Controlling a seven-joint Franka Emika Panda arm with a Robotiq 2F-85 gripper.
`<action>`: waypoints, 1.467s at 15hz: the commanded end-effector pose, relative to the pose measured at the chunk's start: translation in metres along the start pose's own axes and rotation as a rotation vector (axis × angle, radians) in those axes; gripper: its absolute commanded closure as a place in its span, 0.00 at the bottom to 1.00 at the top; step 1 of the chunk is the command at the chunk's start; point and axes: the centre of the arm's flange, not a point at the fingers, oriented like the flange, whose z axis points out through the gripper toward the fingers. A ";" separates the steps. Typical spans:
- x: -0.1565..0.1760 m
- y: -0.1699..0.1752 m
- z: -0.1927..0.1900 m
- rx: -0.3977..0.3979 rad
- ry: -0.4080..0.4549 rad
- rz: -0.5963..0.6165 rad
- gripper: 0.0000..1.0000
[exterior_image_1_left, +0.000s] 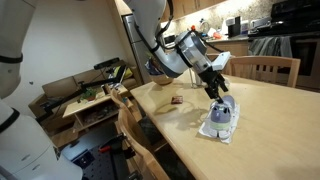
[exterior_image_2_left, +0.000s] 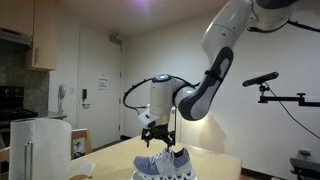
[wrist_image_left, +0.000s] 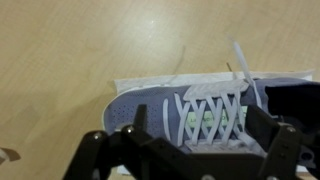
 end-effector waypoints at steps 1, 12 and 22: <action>-0.002 0.010 -0.002 -0.003 0.011 0.006 0.00; -0.004 0.008 0.014 0.058 -0.031 0.006 0.00; -0.008 0.024 0.025 0.028 -0.082 0.017 0.00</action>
